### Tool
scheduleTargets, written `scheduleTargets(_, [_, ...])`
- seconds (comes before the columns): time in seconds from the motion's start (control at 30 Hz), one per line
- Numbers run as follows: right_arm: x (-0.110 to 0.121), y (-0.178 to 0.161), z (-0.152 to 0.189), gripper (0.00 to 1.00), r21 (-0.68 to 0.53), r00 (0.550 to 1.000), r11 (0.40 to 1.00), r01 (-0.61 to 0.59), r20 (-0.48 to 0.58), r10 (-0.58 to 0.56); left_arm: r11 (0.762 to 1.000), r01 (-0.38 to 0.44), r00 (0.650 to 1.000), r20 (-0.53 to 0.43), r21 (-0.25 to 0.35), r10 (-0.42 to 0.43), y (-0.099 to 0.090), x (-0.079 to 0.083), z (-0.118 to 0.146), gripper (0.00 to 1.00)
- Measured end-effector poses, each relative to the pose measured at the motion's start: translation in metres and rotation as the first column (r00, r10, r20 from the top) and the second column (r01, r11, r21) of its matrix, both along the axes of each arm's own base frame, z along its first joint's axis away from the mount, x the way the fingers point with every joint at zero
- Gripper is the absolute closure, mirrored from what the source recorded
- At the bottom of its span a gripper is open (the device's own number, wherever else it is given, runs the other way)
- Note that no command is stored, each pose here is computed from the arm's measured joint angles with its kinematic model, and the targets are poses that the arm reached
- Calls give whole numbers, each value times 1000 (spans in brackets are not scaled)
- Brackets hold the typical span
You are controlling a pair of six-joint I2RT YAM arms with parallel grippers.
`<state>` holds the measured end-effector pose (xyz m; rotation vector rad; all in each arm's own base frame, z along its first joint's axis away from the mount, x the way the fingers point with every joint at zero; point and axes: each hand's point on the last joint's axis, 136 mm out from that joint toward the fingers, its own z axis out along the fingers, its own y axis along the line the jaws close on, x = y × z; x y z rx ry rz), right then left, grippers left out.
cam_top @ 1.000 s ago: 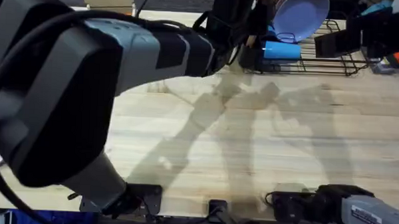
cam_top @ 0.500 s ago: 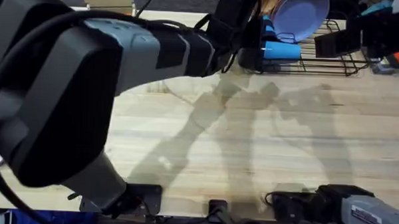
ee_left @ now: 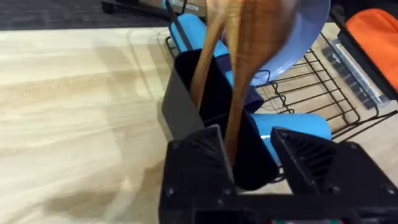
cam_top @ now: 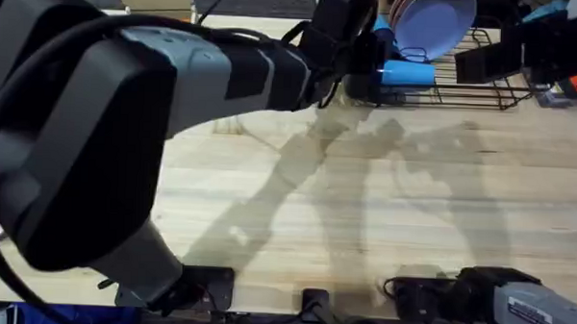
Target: Pick up the spoon on the table one by one and put them onto the rack
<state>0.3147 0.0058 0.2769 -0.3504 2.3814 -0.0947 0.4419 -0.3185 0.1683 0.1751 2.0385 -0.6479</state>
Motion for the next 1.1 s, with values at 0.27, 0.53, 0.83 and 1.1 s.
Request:
scheduleTargets(0.27, [0, 0, 0, 8, 0, 1000, 1000, 0, 0, 0, 998, 28, 999, 45, 50, -30, -1, 1, 3, 423])
scheduleTargets(0.53, [0, 0, 0, 8, 0, 1000, 1000, 0, -1, 0, 998, 18, 997, 73, 59, -22, 8, -5, 26, 311])
scheduleTargets(0.83, [-1, 0, -1, 8, 0, 1000, 1000, 0, -5, 0, 992, -47, 999, 5, 121, 47, 59, -19, 49, 229])
scheduleTargets(1.1, [-1, 0, -1, 8, 0, 1000, 1000, 0, -6, 0, 960, -134, 970, -166, 245, 178, 138, -41, 35, 28])
